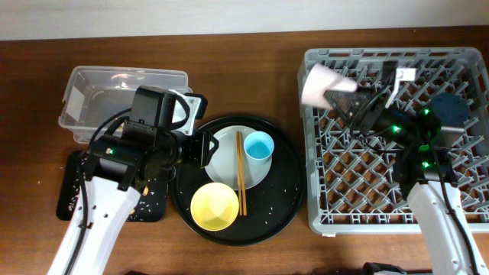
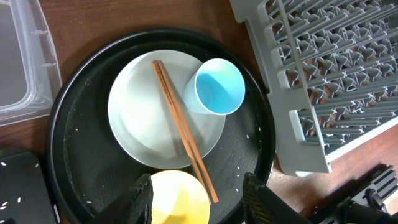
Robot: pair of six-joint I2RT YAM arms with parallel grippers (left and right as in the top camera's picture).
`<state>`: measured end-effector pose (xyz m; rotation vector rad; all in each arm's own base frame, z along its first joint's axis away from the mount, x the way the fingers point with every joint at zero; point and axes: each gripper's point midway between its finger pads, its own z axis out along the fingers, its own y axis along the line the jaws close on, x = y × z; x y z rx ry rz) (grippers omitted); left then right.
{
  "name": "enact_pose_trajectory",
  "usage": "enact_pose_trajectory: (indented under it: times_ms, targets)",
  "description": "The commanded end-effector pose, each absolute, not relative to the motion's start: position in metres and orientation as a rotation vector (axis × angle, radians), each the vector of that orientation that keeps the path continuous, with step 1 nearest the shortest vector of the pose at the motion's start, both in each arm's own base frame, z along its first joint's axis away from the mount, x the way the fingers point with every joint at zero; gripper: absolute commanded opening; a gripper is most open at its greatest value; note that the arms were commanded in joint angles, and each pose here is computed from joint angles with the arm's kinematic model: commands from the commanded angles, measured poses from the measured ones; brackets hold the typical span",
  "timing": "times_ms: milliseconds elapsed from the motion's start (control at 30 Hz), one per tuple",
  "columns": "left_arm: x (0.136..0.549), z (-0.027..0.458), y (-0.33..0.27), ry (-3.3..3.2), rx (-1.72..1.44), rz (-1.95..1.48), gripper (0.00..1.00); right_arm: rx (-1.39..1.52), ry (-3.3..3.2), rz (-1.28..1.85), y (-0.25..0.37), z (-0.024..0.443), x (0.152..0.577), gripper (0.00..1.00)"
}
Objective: Sort waste into correct bins and load items into the dishwasher rack
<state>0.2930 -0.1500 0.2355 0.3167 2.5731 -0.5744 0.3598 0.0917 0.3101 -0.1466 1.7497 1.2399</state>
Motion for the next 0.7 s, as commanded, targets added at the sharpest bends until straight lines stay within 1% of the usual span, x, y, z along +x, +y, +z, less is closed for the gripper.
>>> enact_pose_trajectory:
  times_ms: [0,33,67,133,200,233,300,400,500,533,567,633,667]
  targets:
    - [0.294,0.232,-0.147,2.588,0.295,-0.553,0.46,0.092,1.825,0.876,0.044,0.291,0.398,0.56]
    - [0.294,0.231,-0.147,2.589,0.294,-0.553,0.46,0.155,1.962,0.638,0.018,0.275,0.403,0.55]
    - [0.295,0.231,-0.147,2.589,0.294,-0.553,0.46,0.156,2.027,0.522,0.006,0.283,0.404,0.55]
    - [0.298,0.224,-0.148,2.612,0.292,-0.550,0.46,0.191,2.155,0.374,-0.010,0.293,0.405,0.54]
    - [0.303,0.205,-0.149,2.675,0.286,-0.542,0.46,0.138,2.270,0.281,0.000,0.280,0.418,0.54]
    - [0.304,0.198,-0.150,2.702,0.283,-0.539,0.45,0.115,2.310,0.240,0.007,0.266,0.424,0.54]
    - [0.307,0.186,-0.151,2.738,0.280,-0.533,0.45,0.019,2.415,0.192,0.030,0.221,0.440,0.55]
    - [0.308,0.183,-0.151,2.748,0.279,-0.531,0.45,0.018,2.540,0.164,0.033,0.161,0.456,0.54]
    - [0.309,0.184,-0.151,2.739,0.280,-0.533,0.45,0.023,2.613,0.164,0.034,0.131,0.457,0.54]
    - [0.310,0.184,-0.151,2.737,0.280,-0.533,0.45,0.023,2.619,0.163,0.034,0.130,0.456,0.56]
    - [0.310,0.184,-0.151,2.737,0.280,-0.533,0.45,0.024,2.628,0.163,0.034,0.129,0.454,0.64]
    - [0.310,0.184,-0.152,2.737,0.280,-0.533,0.46,0.025,2.638,0.164,0.034,0.128,0.452,0.78]
    - [0.310,0.184,-0.152,2.737,0.280,-0.533,0.46,0.024,2.635,0.164,0.034,0.129,0.452,0.82]
